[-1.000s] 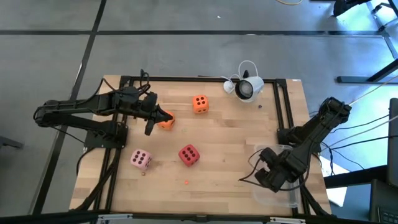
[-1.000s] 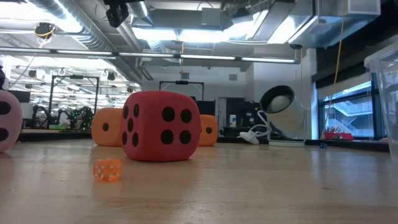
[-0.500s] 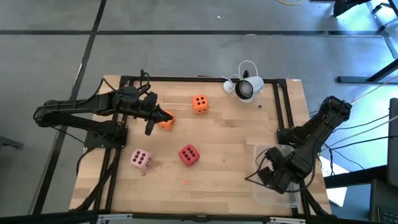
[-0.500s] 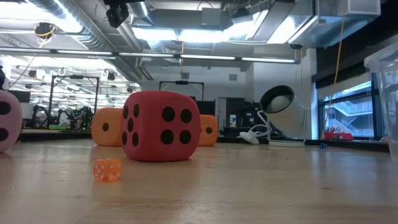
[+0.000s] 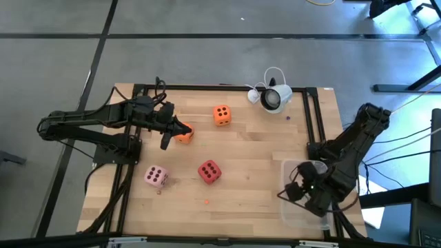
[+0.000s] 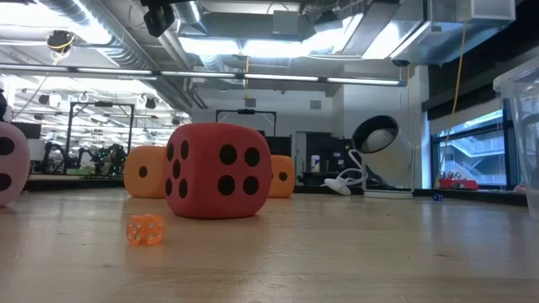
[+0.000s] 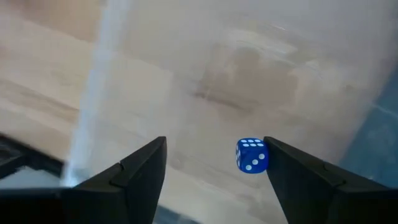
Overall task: Pick & Place Dice
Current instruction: Put the blue small die into the transparent bin
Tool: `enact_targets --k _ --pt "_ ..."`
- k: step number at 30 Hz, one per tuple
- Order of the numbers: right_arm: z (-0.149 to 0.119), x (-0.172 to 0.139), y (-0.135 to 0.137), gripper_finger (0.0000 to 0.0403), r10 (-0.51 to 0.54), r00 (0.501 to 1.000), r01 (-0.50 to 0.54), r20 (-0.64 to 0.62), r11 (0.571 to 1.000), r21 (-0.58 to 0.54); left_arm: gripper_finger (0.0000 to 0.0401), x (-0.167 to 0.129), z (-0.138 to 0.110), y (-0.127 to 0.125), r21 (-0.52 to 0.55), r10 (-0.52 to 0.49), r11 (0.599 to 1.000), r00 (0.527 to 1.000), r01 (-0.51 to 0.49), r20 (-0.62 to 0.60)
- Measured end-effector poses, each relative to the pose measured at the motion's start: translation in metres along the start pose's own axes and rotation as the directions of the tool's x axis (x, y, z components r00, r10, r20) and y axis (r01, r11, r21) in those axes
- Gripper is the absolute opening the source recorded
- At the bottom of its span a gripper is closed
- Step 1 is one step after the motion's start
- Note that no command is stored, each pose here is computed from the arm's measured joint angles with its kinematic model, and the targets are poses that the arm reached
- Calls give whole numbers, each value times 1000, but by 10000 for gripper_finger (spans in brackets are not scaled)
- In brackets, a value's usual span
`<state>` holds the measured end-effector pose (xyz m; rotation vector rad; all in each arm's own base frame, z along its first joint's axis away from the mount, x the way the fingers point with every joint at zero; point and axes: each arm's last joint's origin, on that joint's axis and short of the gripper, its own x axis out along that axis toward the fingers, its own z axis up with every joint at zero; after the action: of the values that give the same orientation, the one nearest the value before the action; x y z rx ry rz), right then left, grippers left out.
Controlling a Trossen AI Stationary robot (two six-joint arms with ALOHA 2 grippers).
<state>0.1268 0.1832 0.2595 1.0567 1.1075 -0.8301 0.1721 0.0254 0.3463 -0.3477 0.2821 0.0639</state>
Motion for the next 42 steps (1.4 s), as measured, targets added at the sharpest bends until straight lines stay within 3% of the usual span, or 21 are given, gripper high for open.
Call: enact_targets --k 3,10,28,42 --pt "0 0 -2 265 -21 1000 21 1 999 39 4 0 0 0 0 0 1000 1000 0 0" --pt "4 1 5 265 61 997 -64 53 996 65 4 0 0 0 -11 0 1000 1000 0 0" --pt "4 -2 10 265 207 965 -212 164 977 15 4 0 0 0 -18 0 1000 1000 0 0" --pt "6 0 14 265 229 952 -236 205 972 11 4 0 0 0 -17 -1 1000 1000 1 3"
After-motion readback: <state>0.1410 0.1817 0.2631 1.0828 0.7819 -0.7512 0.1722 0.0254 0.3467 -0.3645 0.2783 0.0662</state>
